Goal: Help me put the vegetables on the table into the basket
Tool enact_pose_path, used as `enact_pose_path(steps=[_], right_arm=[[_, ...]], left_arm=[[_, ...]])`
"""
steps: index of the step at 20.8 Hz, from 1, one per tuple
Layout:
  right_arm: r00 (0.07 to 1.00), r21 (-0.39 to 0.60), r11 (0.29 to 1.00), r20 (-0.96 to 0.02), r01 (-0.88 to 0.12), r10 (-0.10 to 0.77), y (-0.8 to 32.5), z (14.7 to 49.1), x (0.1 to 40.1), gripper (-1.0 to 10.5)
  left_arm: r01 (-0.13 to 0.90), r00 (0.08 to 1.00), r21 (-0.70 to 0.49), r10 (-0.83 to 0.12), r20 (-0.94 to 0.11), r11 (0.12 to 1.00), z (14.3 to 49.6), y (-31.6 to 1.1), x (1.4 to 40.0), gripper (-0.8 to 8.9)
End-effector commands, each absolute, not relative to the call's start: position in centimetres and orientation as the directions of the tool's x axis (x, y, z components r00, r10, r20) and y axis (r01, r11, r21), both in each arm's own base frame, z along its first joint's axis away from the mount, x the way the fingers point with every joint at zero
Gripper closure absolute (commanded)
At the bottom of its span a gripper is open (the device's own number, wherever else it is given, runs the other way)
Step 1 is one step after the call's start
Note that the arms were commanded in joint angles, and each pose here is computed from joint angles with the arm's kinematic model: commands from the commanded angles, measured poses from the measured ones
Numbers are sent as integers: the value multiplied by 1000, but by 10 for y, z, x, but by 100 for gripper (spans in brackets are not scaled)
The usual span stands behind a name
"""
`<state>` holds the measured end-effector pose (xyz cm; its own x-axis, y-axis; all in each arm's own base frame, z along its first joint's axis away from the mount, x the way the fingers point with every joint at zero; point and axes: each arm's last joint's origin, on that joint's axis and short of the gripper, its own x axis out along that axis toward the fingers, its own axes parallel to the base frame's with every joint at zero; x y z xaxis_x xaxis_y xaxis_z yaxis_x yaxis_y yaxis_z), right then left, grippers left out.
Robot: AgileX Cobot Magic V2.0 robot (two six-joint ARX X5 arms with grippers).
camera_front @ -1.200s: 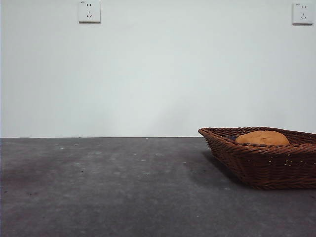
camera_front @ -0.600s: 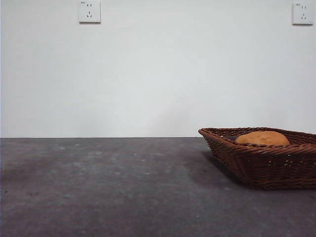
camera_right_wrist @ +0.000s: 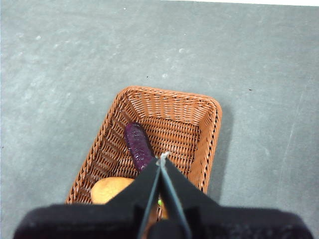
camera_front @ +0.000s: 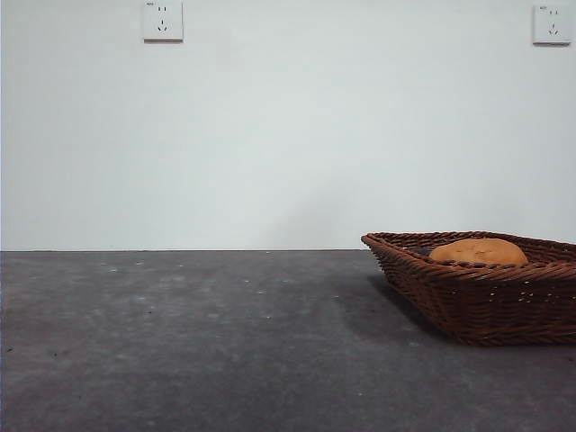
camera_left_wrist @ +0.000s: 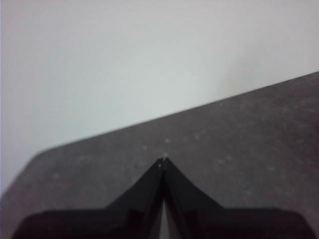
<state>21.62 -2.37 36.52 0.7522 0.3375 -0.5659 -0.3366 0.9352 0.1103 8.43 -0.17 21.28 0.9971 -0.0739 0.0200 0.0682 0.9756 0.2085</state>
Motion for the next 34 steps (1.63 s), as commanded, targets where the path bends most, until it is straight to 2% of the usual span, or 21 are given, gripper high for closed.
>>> enact_pose_path(steps=[1, 8, 16, 27, 30, 32, 34], right_arm=[[753, 103, 935, -566, -340, 336, -24, 365, 217, 945], [756, 93, 941, -572, -326, 318, -24, 364, 217, 945], [764, 65, 955, -585, -289, 271, -26, 364, 217, 945], [765, 62, 956, -586, -286, 267, -26, 364, 217, 945], [805, -12, 976, -568, -217, 172, -26, 374, 202, 945], [849, -62, 983, -515, -173, 117, -23, 387, 181, 945], [889, -88, 984, -446, -158, 103, -19, 400, 155, 945]], left_arm=[[55, 998, 146, -54, -13, 988, 189, 0, 90, 817], [37, 986, 72, -25, -163, 997, 150, 3, 96, 817], [41, 986, 45, -33, -163, 998, 150, 3, 96, 817], [41, 985, 44, -33, -170, 998, 149, 3, 97, 817], [41, 985, 44, -33, -170, 998, 149, 3, 97, 817], [41, 985, 44, -33, -170, 998, 149, 3, 97, 817], [41, 985, 44, -33, -170, 998, 149, 3, 97, 817]])
